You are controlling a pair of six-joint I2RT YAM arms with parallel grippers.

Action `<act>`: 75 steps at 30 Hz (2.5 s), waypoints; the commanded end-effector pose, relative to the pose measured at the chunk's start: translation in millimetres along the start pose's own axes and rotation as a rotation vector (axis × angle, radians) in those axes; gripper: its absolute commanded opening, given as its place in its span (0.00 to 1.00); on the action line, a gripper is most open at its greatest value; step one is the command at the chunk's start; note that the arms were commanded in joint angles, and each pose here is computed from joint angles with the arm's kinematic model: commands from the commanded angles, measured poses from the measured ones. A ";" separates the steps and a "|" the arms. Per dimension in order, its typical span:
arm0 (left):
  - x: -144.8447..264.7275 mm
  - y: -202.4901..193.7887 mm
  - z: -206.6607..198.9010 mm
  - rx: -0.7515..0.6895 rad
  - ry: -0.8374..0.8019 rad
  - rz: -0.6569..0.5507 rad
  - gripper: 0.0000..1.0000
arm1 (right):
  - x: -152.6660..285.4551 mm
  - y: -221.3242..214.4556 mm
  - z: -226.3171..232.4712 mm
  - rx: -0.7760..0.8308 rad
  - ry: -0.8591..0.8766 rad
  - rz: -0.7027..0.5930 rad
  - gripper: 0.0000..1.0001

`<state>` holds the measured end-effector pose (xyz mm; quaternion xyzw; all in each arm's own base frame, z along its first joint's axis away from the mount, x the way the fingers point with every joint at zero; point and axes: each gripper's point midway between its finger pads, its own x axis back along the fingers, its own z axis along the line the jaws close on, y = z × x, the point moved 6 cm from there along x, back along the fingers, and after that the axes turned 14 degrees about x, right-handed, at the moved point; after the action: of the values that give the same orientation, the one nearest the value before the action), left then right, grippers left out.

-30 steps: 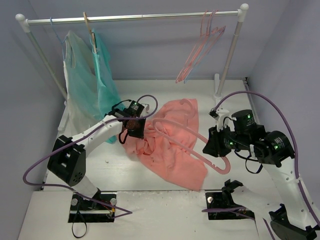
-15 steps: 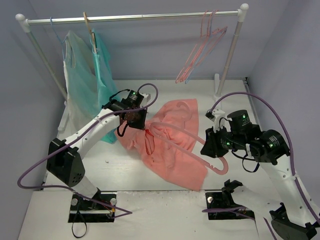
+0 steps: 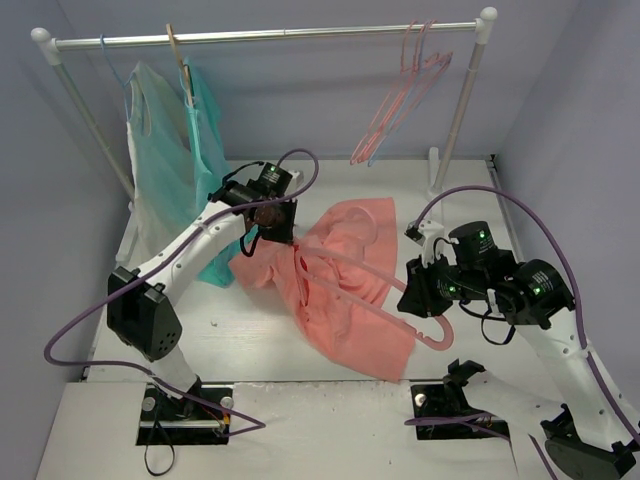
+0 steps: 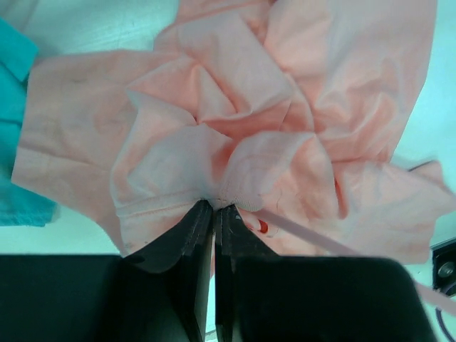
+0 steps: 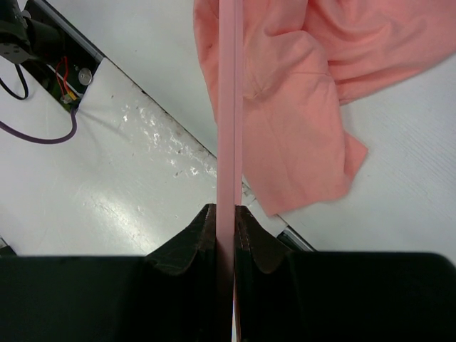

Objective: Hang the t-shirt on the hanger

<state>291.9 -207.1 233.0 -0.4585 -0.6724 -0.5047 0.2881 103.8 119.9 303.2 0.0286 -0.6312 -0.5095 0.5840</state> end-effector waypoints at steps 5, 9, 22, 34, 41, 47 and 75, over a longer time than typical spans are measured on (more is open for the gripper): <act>19.9 24.0 -10.0 0.057 -0.009 -0.025 0.05 | -0.3 14.6 1.9 0.054 0.017 -0.084 0.00; 31.6 21.3 -22.6 0.065 -0.100 0.003 0.05 | -2.2 18.5 1.1 0.068 0.012 -0.118 0.00; 102.2 30.0 -44.0 -0.041 -0.256 -0.064 0.05 | -7.9 49.4 -3.3 0.213 0.016 -0.275 0.00; 151.7 49.7 -53.4 -0.206 -0.308 -0.164 0.09 | -9.2 56.5 15.5 0.383 0.174 -0.487 0.00; 169.0 35.4 -78.7 -0.281 -0.488 -0.126 0.09 | -22.0 70.0 6.3 0.432 0.131 -0.568 0.00; 173.4 15.7 -93.7 -0.337 -0.476 -0.122 0.09 | -29.1 78.4 -13.3 0.430 -0.030 -0.640 0.00; 226.0 -0.4 -86.2 -0.379 -0.407 -0.369 0.57 | -37.0 81.9 -14.5 0.494 -0.052 -0.874 0.00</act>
<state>193.1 -239.0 410.8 -0.5540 -0.6358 -0.5373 0.0117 169.8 171.3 289.6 0.3454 -0.6809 -0.5369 0.3589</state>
